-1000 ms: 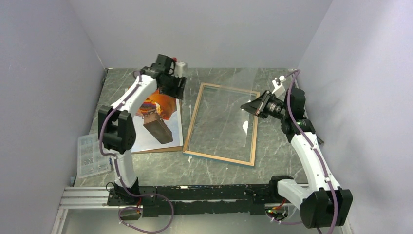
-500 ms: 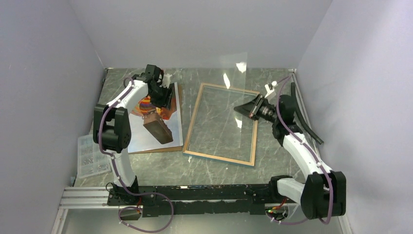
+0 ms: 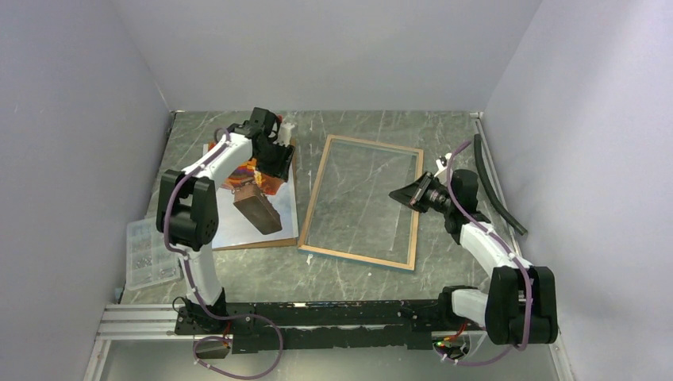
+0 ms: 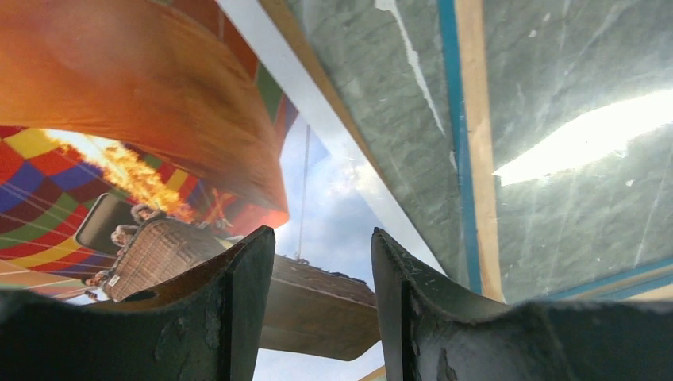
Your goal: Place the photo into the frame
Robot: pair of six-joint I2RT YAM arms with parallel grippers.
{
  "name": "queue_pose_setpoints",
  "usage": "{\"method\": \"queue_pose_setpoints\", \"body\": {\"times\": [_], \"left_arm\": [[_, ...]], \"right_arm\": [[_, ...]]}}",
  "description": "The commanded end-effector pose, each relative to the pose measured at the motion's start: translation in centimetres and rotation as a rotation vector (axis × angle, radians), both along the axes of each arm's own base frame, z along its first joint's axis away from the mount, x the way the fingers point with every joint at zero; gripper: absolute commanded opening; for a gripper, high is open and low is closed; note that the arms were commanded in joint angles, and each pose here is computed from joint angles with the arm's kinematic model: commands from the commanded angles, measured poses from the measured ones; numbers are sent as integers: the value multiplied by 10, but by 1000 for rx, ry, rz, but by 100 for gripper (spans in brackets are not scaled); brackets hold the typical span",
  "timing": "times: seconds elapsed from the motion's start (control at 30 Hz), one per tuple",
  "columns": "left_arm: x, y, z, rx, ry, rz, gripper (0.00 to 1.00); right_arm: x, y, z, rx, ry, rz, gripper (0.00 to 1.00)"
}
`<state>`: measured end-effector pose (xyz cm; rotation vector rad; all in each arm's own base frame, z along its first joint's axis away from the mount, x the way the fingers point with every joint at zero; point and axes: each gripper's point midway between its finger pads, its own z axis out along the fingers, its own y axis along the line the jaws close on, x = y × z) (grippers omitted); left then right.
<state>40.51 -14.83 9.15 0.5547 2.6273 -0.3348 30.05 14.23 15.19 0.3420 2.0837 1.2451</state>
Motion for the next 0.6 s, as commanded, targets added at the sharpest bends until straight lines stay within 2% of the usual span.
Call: {"method": "queue_pose_setpoints", "body": {"times": [0.0, 0.2, 0.57], "left_arm": [[9, -21, 16, -5, -71, -57, 54], [17, -39, 8, 8, -83, -95, 54], [17, -67, -23, 46, -58, -156, 52]], "right_arm": [[10, -7, -3, -82, -42, 6, 0], [16, -23, -16, -131, -15, -21, 0], [14, -25, -32, -117, 69, 7, 0]]}}
